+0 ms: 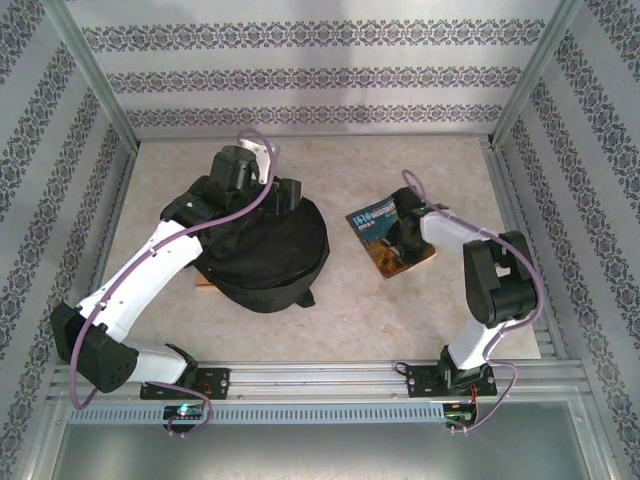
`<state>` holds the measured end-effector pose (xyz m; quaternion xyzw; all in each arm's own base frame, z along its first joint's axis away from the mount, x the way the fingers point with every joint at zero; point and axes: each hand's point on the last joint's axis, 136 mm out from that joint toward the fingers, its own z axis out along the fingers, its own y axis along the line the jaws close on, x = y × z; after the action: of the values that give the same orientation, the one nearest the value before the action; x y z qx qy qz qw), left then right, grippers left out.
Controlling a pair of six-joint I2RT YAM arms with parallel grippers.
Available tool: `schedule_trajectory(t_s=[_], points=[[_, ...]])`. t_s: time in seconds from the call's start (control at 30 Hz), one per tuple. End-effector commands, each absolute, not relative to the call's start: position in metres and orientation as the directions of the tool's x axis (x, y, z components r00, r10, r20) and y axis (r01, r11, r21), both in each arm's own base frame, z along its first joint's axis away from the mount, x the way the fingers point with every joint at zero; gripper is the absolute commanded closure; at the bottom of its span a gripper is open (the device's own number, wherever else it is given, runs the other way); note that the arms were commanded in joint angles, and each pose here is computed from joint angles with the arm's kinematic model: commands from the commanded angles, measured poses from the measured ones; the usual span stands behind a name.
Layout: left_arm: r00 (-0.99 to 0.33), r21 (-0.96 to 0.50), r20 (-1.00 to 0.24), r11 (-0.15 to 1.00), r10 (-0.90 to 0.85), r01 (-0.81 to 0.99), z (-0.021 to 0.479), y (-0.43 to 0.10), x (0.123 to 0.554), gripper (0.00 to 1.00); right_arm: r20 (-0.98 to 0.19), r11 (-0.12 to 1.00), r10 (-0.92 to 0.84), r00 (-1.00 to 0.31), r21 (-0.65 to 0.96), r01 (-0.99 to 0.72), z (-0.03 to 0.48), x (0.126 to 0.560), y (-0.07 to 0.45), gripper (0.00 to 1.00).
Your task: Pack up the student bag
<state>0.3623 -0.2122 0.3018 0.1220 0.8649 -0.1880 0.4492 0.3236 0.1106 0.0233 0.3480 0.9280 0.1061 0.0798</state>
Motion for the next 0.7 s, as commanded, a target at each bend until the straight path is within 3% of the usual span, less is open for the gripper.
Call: schedule_trajectory(t_s=[0.0,0.17,0.43,0.53,0.67], points=[[-0.635,-0.229,-0.769,0.896,0.073,0.381,0.281,-0.221,0.354,0.23,0.040,0.745,0.636,-0.771,0.232,0.626,0.003,0.279,0.152,0.55],[-0.635,-0.171,-0.760,0.901,0.138,0.400,0.273,-0.217,0.352,0.22,-0.062,0.865,0.465,-0.883,0.245,0.438,0.029,0.268,0.176,0.50],[-0.615,-0.145,-0.775,0.906,0.147,0.399,0.258,-0.211,0.352,0.21,-0.355,0.963,0.244,-0.902,0.201,0.181,0.108,0.327,0.137,0.40],[-0.612,-0.156,-0.778,0.899,0.144,0.409,0.257,-0.213,0.350,0.21,-0.387,0.992,0.121,-0.914,0.082,0.097,0.111,0.349,0.120,0.36],[-0.600,-0.154,-0.787,0.895,0.145,0.418,0.258,-0.212,0.347,0.21,-0.294,0.996,0.087,-0.952,0.034,0.081,0.087,0.364,0.099,0.33]])
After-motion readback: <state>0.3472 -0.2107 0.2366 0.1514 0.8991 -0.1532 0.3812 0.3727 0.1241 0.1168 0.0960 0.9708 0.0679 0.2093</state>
